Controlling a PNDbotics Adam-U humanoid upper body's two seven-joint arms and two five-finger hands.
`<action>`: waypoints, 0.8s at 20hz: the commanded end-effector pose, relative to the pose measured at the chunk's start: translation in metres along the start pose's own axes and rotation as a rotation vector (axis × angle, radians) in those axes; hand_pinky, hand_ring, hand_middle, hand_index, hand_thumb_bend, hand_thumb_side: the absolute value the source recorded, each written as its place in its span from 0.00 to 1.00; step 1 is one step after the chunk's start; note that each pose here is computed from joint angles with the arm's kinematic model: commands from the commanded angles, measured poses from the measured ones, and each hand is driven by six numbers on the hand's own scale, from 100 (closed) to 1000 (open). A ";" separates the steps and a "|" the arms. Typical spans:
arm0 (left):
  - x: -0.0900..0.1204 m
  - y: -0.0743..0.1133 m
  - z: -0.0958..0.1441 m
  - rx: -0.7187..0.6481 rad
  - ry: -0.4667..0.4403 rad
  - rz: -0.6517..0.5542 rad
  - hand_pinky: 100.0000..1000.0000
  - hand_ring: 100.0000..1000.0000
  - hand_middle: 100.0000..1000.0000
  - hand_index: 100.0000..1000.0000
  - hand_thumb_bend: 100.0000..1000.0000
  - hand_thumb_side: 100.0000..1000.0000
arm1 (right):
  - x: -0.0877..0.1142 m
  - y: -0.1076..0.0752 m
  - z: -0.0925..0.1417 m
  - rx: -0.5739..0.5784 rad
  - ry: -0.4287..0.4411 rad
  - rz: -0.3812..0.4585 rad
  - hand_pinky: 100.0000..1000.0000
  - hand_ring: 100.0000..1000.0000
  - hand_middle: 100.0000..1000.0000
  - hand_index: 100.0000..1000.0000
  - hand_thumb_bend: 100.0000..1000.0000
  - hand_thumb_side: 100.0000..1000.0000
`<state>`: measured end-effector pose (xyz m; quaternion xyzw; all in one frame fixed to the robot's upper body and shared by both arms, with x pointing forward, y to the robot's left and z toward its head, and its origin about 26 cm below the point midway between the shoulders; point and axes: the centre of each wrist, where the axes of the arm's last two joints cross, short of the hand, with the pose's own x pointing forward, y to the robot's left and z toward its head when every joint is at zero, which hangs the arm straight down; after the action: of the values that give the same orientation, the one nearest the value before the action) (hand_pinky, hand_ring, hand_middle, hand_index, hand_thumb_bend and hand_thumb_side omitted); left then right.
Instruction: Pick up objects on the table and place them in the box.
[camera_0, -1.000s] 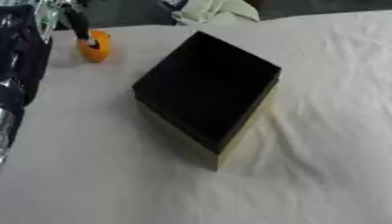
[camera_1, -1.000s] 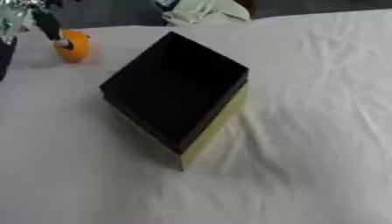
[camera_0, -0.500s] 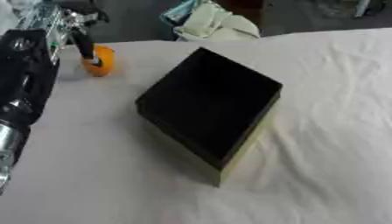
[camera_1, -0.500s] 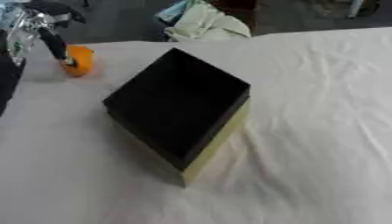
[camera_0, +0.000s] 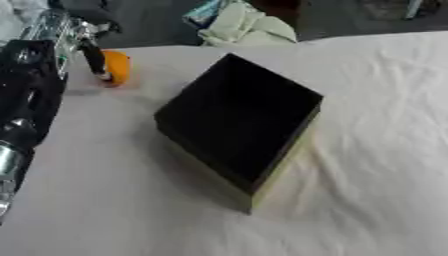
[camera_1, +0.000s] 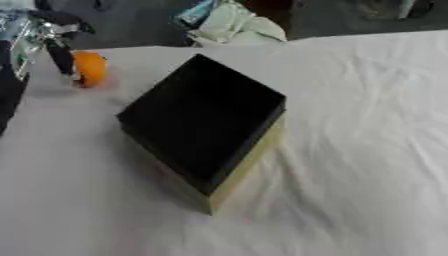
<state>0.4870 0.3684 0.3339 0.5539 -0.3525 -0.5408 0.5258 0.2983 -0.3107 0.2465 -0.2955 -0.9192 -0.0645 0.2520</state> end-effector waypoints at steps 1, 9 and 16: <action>-0.009 0.010 0.004 0.018 0.036 0.002 0.75 0.83 0.92 0.96 0.60 0.00 | 0.006 -0.003 -0.006 -0.013 -0.028 -0.006 0.74 0.72 0.70 0.84 0.24 1.00; -0.008 0.003 0.002 0.030 0.084 0.016 0.72 0.81 0.88 0.93 0.54 0.00 | 0.006 -0.001 -0.005 -0.016 -0.024 -0.014 0.74 0.72 0.70 0.84 0.24 1.00; -0.004 -0.007 -0.003 0.050 0.119 0.023 0.63 0.73 0.80 0.84 0.44 0.00 | 0.006 0.000 -0.006 -0.020 -0.024 -0.021 0.74 0.72 0.70 0.84 0.24 1.00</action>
<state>0.4909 0.3698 0.3142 0.5792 -0.3343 -0.5075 0.5433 0.2990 -0.3084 0.2452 -0.2893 -0.9203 -0.0728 0.2532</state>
